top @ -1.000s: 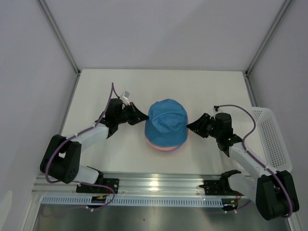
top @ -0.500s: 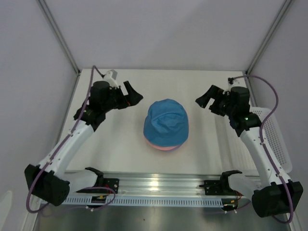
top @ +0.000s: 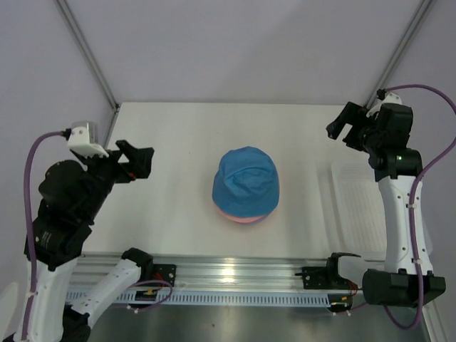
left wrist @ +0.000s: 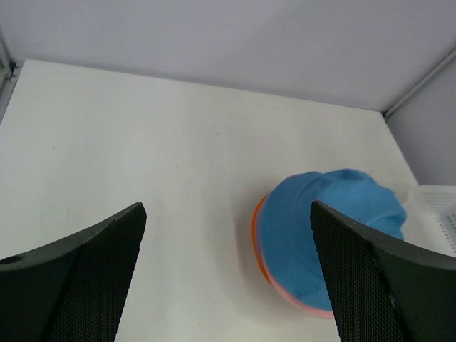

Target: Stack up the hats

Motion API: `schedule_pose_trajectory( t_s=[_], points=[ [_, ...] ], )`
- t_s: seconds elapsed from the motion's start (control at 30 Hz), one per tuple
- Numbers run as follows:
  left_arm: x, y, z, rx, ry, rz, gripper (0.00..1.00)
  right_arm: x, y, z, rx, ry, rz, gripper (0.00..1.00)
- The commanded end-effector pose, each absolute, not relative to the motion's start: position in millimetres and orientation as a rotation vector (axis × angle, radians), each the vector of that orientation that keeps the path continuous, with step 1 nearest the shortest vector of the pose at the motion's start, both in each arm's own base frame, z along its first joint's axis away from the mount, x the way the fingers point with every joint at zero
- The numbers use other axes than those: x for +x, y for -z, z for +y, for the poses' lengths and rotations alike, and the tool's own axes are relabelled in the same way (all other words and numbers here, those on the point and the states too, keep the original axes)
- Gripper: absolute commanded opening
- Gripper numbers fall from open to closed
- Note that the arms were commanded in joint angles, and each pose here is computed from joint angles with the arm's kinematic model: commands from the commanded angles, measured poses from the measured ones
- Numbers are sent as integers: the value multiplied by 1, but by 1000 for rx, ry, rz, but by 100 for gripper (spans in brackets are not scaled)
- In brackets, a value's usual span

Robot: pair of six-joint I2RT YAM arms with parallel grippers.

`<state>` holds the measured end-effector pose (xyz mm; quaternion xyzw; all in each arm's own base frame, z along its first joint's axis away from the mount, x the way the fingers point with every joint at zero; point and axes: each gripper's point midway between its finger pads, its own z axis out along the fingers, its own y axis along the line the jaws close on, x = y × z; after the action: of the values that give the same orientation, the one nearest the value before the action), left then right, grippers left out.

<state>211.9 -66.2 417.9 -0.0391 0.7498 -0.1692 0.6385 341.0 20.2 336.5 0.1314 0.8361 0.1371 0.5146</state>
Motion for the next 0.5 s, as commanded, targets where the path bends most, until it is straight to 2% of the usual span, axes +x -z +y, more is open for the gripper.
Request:
schedule_pose_trajectory(
  t_s=[0.0,0.23,0.47],
  points=[
    [202,-350,-47,-90,227,1913,100,316,-353,10,303,-271,1949,100],
    [186,-323,-60,-110,354,1928,100,293,-363,14,304,-301,1889,100],
    [183,-326,-62,-127,388,1924,100,287,-362,11,304,-278,1873,100]
  ],
)
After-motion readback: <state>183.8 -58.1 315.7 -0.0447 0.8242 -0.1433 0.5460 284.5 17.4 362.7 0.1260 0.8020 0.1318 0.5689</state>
